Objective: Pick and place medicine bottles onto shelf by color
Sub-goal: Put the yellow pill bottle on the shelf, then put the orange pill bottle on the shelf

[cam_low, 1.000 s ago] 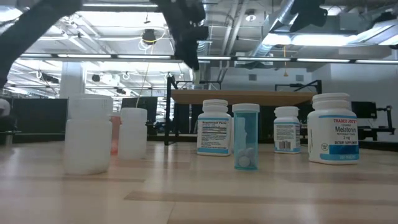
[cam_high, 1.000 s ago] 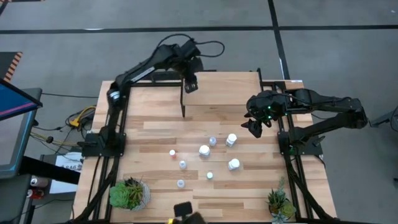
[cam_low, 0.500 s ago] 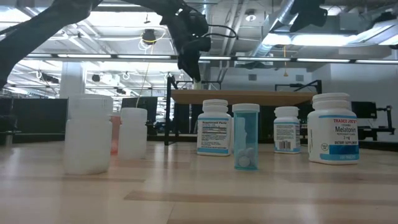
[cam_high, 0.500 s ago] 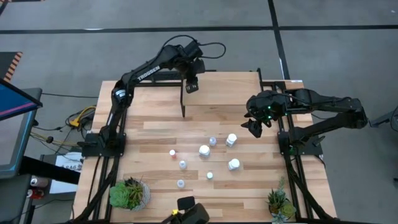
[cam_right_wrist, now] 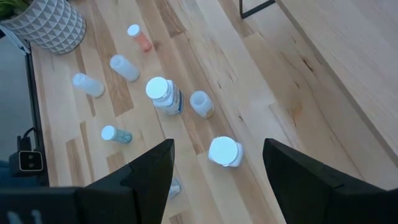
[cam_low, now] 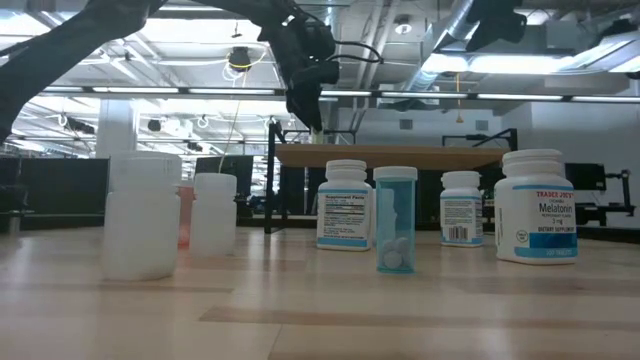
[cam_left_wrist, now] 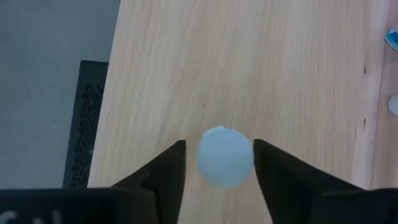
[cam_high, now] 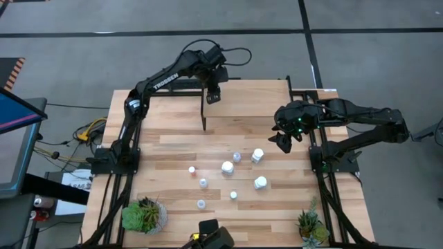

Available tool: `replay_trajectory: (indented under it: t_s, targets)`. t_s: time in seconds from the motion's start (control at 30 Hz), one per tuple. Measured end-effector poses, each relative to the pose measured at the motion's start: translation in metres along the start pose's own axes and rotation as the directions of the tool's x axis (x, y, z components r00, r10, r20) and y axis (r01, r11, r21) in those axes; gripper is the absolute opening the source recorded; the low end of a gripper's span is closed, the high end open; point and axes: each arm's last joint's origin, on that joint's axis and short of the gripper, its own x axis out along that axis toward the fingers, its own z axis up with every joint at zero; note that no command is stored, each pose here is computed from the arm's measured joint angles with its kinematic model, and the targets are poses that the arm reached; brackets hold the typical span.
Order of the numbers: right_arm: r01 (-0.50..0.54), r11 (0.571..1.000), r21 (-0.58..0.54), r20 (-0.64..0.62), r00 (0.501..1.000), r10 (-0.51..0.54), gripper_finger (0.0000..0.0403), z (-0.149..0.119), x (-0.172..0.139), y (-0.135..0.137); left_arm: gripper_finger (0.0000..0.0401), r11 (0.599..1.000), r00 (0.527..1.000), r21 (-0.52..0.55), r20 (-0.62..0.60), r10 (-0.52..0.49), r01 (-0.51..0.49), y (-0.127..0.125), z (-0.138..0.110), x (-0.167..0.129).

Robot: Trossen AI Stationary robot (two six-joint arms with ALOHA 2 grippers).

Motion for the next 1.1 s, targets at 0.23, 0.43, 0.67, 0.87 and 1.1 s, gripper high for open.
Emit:
replay_trajectory:
  t_s: [0.23, 0.43, 0.67, 0.87, 1.1]
  targets:
    - [0.0, 1.0, 0.0, 0.0, 1.0, 0.0, 0.027, 0.0, 0.0, 0.0, 0.0224, 1.0, 0.998, 0.01, 0.06, 0.024, -0.025, 0.0, 0.006, -0.002]
    - [0.0, 1.0, 0.0, 0.0, 1.0, 0.0, 0.027, 0.0, 0.0, 0.0, 0.0251, 0.998, 0.992, 0.037, 0.12, 0.037, -0.042, -0.01, 0.016, -0.021]
    - [0.0, 1.0, 0.0, 0.0, 1.0, 0.0, 0.027, 0.0, 0.0, 0.0, 0.0247, 0.995, 0.985, 0.099, 0.171, 0.015, -0.032, -0.049, 0.014, -0.075]
    - [-0.001, 1.0, -0.001, -0.002, 1.0, 0.001, 0.027, 0.0, 0.0, 0.001, 0.0237, 0.986, 0.989, 0.105, 0.057, -0.139, 0.133, -0.097, -0.009, -0.115]
    - [0.0, 1.0, -0.001, -0.005, 1.0, 0.0, 0.027, -0.001, 0.0, 0.0, 0.0226, 0.956, 0.964, 0.151, 0.041, -0.261, 0.252, -0.142, -0.03, -0.144]
